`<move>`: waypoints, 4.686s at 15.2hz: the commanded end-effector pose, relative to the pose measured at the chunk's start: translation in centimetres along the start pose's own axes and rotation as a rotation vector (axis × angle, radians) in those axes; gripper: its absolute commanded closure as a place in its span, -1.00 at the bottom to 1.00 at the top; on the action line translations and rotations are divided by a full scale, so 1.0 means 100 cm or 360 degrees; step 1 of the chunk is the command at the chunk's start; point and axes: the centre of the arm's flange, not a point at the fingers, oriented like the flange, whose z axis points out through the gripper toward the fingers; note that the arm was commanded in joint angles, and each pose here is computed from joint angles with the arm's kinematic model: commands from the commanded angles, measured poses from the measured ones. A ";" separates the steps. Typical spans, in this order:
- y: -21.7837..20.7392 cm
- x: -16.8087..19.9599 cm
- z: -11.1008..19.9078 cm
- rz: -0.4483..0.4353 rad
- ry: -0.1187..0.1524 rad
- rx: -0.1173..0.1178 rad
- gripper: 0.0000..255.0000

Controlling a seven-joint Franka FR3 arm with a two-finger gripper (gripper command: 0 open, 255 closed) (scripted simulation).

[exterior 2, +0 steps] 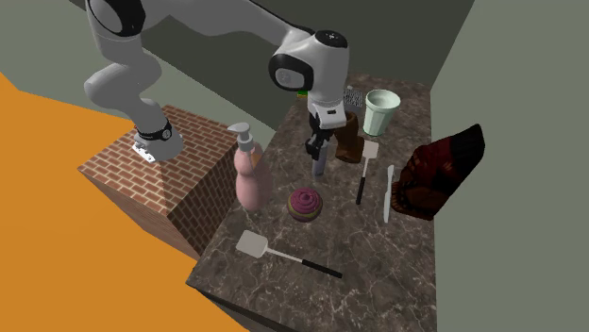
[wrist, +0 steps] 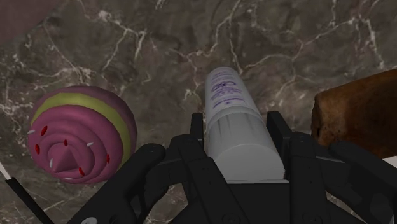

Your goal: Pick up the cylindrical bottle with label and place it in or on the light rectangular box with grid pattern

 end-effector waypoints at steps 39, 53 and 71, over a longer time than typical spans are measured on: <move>-0.093 -0.053 -0.173 0.0000 0.0000 0.0000 1.00; -0.252 -0.145 -0.190 0.0000 0.0000 0.0000 1.00; -0.341 -0.197 -0.146 0.0000 0.0000 0.0000 1.00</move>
